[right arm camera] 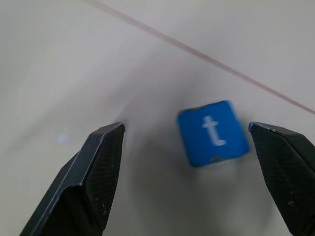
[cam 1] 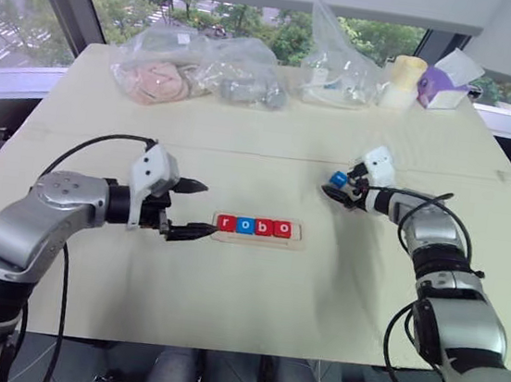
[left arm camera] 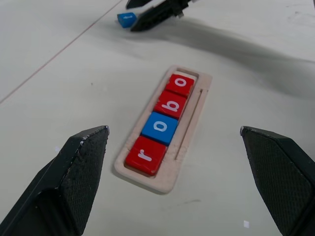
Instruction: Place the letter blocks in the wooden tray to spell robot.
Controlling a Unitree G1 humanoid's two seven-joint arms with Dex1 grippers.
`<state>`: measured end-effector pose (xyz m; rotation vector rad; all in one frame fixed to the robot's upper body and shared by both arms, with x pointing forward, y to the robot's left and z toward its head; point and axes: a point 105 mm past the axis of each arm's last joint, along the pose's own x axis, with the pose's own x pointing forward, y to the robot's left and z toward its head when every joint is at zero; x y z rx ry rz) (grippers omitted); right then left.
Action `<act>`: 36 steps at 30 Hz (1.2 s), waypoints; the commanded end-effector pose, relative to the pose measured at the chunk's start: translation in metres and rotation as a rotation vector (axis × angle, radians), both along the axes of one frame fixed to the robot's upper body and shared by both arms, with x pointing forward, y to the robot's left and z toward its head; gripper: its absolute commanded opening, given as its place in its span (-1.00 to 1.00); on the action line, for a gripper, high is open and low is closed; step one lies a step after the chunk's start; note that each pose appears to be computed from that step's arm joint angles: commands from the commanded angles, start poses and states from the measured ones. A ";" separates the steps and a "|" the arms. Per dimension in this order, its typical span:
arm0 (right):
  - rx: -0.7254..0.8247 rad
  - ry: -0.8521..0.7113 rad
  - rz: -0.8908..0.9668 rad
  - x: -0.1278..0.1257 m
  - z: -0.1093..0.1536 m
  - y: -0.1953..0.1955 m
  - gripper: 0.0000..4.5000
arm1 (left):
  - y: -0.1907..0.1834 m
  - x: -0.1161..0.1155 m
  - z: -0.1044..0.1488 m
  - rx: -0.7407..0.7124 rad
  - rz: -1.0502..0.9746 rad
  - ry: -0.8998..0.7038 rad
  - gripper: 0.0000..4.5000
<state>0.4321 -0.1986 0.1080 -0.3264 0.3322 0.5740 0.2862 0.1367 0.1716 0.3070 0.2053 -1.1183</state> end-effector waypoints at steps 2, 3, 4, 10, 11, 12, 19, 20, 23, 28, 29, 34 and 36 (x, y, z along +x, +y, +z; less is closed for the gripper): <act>-0.027 -0.015 0.007 0.004 0.002 -0.002 0.58 | 0.003 0.000 0.010 -0.009 0.011 -0.035 1.00; -0.021 -0.013 0.002 0.004 0.001 -0.003 0.45 | 0.004 0.000 0.010 -0.008 0.013 -0.034 1.00; -0.017 -0.013 0.009 0.004 0.001 -0.003 0.26 | 0.005 0.000 0.010 -0.009 0.015 -0.033 1.00; 0.050 -0.022 -0.017 0.006 0.006 -0.004 -0.49 | 0.004 -0.001 0.007 -0.013 0.019 -0.028 1.00; 0.075 -0.034 -0.049 0.008 0.010 -0.009 -0.49 | 0.003 -0.001 0.006 -0.015 0.017 -0.028 1.00; 0.093 -0.044 -0.072 0.008 0.013 -0.012 -0.49 | 0.002 -0.002 0.006 -0.015 0.015 -0.028 1.00; 0.185 -0.202 -0.329 -0.058 0.046 -0.024 -0.49 | -0.013 -0.020 -0.013 0.023 -0.050 -0.006 1.00; 0.208 -0.168 -0.367 -0.076 0.042 -0.019 -0.49 | -0.016 -0.020 -0.014 0.011 -0.055 0.002 1.00; 0.258 -0.068 -0.455 -0.111 0.027 -0.002 -0.49 | -0.021 -0.022 -0.019 0.019 -0.085 0.020 1.00; 0.279 0.076 -0.610 -0.144 0.000 0.016 -0.49 | -0.026 -0.020 -0.023 0.046 -0.123 0.023 1.00; 0.277 0.098 -0.624 -0.148 -0.003 0.020 -0.49 | -0.026 -0.019 -0.023 0.046 -0.124 0.021 1.00; 0.237 0.128 -0.602 -0.161 -0.008 0.038 -0.49 | -0.026 -0.018 -0.024 0.062 -0.143 0.021 1.00; 0.252 0.157 -0.605 -0.162 -0.012 0.041 -0.27 | -0.026 -0.017 -0.025 0.064 -0.144 0.022 1.00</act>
